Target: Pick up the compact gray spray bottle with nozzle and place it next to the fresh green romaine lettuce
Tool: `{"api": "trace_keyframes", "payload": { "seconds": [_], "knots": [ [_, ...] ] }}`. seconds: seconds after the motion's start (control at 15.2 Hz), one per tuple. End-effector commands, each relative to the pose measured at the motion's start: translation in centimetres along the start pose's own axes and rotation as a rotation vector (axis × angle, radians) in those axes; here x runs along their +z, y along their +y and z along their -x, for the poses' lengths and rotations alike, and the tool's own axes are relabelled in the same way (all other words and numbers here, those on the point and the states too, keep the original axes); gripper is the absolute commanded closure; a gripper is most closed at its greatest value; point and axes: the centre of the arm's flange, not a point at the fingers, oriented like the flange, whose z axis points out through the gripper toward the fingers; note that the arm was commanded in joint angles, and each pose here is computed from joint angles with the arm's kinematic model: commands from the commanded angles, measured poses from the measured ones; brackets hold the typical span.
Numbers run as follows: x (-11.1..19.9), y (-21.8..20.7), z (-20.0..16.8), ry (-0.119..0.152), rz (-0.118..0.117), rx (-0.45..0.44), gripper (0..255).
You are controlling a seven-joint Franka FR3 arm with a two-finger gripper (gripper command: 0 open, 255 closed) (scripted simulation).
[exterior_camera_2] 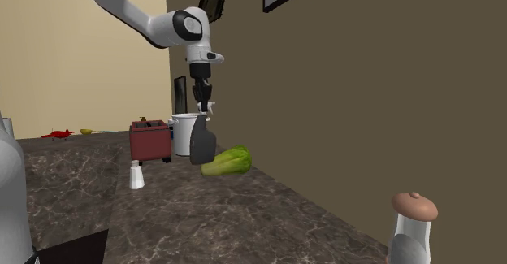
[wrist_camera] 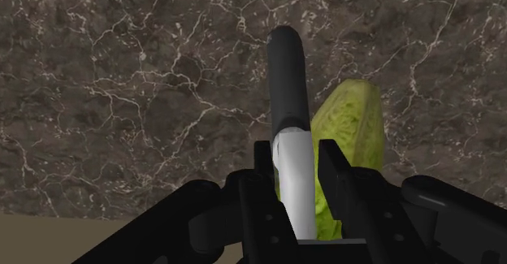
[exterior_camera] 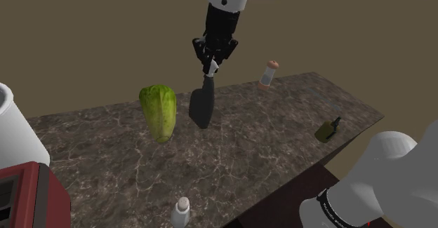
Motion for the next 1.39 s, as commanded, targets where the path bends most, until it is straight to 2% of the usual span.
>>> {"api": "trace_keyframes", "payload": {
  "seconds": [0.0,1.06,1.32],
  "knots": [
    [1.0,-0.1,0.0,0.001,0.0,0.0,255],
    [9.4,-0.2,0.3,0.001,0.0,0.0,255],
    [9.4,-0.2,0.3,0.001,0.0,0.0,255]
  ]
}}
